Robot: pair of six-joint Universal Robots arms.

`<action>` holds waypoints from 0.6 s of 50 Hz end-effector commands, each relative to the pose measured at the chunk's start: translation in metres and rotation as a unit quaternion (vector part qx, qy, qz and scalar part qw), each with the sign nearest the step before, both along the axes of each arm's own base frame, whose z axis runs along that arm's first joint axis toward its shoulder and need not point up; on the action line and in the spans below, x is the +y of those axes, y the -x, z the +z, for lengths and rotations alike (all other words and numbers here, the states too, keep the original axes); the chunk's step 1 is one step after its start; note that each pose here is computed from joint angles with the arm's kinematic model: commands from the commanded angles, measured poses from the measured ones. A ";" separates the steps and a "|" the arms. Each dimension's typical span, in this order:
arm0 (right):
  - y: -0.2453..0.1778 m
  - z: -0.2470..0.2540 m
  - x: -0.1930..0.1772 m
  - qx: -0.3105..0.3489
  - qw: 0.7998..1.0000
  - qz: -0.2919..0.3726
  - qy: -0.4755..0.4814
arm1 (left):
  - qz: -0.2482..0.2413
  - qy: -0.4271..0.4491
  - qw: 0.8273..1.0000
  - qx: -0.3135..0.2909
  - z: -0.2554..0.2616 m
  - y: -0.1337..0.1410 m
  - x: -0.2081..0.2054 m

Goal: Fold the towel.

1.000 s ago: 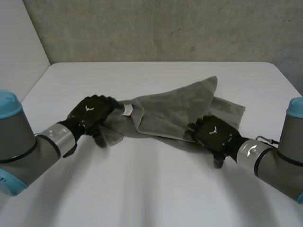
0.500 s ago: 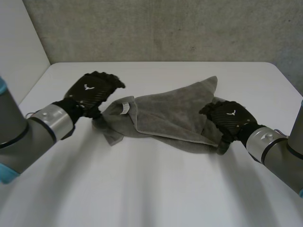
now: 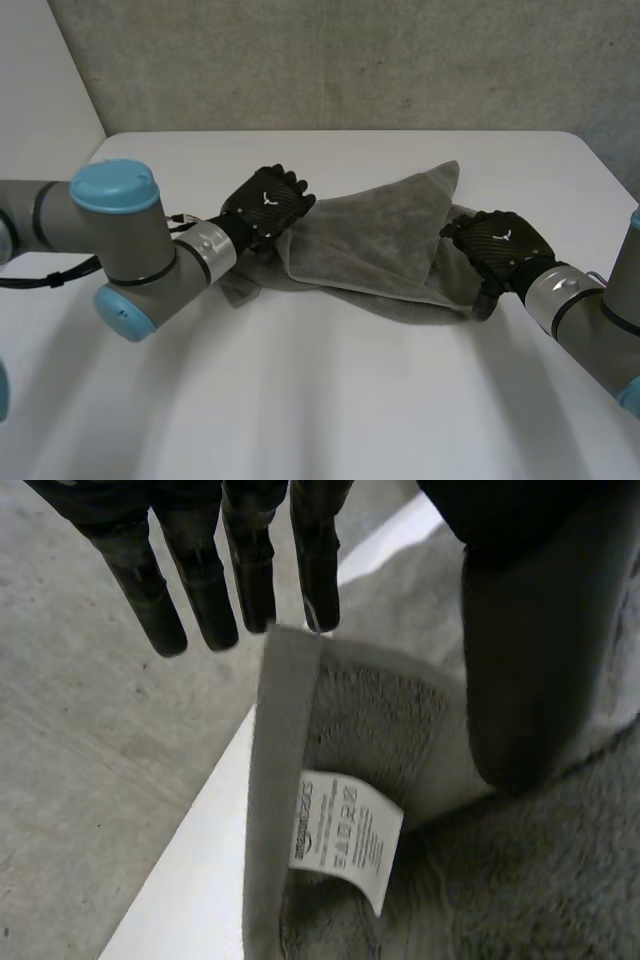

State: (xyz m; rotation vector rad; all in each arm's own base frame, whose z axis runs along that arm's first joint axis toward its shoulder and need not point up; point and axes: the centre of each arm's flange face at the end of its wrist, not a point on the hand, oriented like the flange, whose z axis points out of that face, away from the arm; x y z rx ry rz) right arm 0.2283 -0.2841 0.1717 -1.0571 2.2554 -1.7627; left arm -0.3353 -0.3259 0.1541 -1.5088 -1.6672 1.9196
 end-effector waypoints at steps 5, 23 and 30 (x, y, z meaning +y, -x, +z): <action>0.007 -0.035 -0.015 0.134 0.990 0.041 0.027 | 0.000 0.030 0.998 -0.046 -0.024 0.001 -0.008; 0.015 -0.038 -0.024 0.129 0.991 0.031 0.023 | 0.135 0.040 0.989 -0.052 0.023 -0.062 -0.021; 0.008 -0.036 -0.031 0.073 0.997 0.026 0.008 | 0.172 -0.002 0.983 -0.059 0.019 -0.100 -0.005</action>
